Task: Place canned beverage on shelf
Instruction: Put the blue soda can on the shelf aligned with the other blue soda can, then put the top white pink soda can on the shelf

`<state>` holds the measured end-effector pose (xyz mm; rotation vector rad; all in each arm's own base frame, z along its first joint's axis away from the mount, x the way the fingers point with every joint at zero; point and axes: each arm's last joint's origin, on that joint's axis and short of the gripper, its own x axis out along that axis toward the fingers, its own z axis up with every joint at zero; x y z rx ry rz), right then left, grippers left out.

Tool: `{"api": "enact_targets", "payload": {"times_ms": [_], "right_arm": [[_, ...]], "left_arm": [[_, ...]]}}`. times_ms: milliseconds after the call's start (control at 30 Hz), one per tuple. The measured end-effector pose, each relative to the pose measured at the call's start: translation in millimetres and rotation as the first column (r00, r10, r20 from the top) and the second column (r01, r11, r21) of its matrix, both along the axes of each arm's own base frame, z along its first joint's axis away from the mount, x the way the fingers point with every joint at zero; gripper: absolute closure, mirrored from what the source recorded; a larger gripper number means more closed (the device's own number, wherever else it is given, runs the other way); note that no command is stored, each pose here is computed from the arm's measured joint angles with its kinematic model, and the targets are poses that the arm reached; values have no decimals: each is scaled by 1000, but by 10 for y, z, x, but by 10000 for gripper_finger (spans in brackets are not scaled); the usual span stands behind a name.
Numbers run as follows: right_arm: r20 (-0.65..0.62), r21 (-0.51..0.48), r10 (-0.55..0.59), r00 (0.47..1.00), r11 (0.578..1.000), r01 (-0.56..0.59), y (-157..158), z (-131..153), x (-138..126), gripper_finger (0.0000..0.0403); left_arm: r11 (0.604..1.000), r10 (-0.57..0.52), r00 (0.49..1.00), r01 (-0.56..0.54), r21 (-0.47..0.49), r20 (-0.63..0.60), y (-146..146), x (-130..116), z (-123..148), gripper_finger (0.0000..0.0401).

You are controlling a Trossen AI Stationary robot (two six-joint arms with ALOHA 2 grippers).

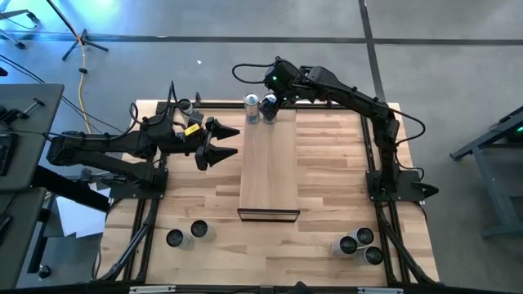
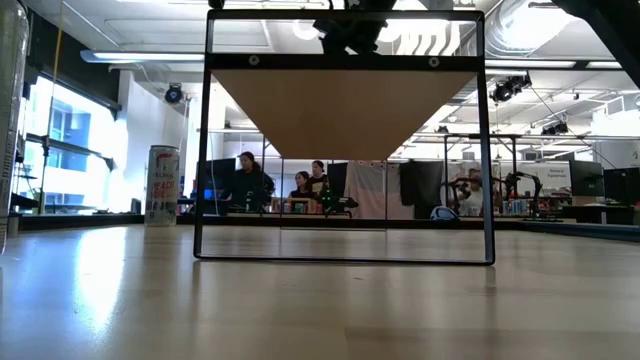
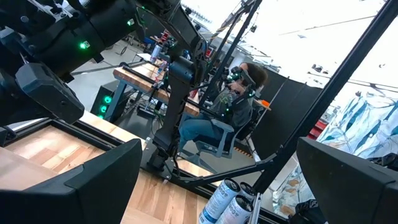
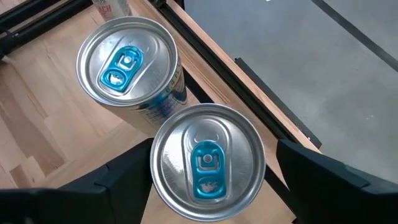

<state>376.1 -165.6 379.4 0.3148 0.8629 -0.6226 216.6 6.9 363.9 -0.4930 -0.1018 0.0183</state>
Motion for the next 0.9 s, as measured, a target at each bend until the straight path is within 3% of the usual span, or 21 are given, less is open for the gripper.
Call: {"api": "enact_targets", "payload": {"times_ms": [567,900], "right_arm": [[9,-18,17,1000,1000,-17,18,87,-42,86],[5,-17,25,1000,1000,-25,24,96,-54,40]], "left_arm": [[1000,0,1000,0,0,0,0,1,1,1],[1000,0,1000,0,0,0,0,0,1,1]]}}
